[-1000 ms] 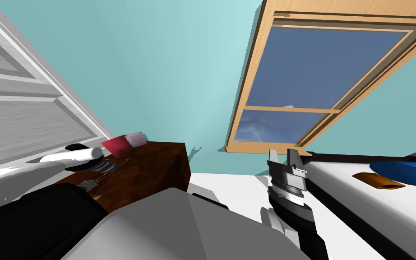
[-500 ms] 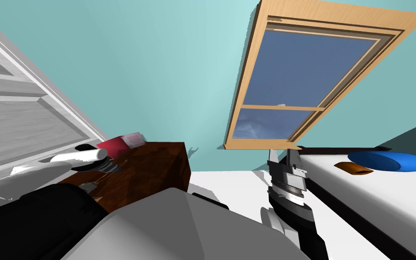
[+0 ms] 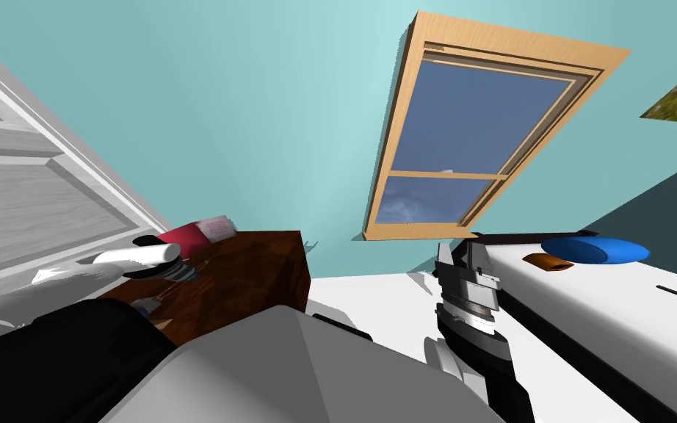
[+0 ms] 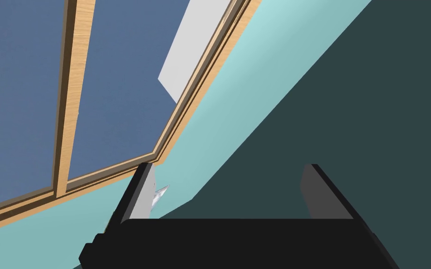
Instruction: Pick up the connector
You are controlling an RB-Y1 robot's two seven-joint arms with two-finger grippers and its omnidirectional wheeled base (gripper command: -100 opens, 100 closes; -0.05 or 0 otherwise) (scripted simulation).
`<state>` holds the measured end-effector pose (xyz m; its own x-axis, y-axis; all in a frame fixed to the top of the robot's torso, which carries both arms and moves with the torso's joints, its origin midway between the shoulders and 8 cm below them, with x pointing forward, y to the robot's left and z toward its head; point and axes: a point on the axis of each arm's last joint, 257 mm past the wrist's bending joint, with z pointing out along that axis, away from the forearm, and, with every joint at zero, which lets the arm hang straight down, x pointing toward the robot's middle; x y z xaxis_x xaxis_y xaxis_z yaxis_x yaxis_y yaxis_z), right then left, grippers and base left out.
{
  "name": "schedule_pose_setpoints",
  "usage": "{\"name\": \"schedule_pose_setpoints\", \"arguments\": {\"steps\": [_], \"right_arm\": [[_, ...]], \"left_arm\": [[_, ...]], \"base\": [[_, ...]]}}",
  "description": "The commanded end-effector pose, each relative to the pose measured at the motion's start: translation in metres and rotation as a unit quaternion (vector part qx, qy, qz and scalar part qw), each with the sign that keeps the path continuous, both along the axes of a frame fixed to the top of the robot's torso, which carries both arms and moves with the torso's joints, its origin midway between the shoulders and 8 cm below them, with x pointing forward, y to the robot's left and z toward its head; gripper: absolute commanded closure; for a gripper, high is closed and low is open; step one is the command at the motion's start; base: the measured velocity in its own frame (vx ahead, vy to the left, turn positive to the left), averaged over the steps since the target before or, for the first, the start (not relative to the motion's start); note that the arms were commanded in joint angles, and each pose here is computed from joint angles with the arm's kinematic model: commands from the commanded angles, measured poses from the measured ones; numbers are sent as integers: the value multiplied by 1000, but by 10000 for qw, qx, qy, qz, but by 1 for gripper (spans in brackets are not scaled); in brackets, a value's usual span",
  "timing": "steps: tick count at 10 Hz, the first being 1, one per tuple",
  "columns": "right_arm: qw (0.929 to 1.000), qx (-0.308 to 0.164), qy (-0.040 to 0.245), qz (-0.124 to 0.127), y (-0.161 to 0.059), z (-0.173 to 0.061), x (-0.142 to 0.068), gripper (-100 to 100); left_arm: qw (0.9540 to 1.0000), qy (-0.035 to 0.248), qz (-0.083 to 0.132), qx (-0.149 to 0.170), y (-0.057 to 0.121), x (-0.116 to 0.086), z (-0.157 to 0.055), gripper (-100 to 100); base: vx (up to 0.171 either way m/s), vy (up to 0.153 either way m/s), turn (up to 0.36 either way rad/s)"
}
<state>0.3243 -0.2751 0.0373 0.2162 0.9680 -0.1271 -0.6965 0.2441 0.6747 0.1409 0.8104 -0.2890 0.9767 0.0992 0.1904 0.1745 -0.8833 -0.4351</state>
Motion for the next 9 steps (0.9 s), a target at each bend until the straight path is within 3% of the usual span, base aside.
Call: {"name": "schedule_pose_setpoints", "arguments": {"steps": [1, 5, 6, 7, 9], "right_arm": [[10000, 0, 0, 0, 0, 0, 0, 0], [10000, 0, 0, 0, 0, 0, 0, 0], [10000, 0, 0, 0, 0, 0, 0, 0], [10000, 0, 0, 0, 0, 0, 0, 0], [10000, 0, 1, -1, 0, 0, 0, 0]], "left_arm": [[10000, 0, 0, 0, 0, 0, 0, 100], [10000, -5, 8, -3, 0, 0, 0, 100], [10000, -6, 10, -4, 0, 0, 0, 0], [10000, 3, -58, -4, 2, -1, 3, 100], [9999, 4, -139, -7, 4, -2, 7, 100]], "base": [[-6, 4, 4], [0, 0, 0], [0, 0, 0], [50, -15, 109], [92, -51, 117]]}}
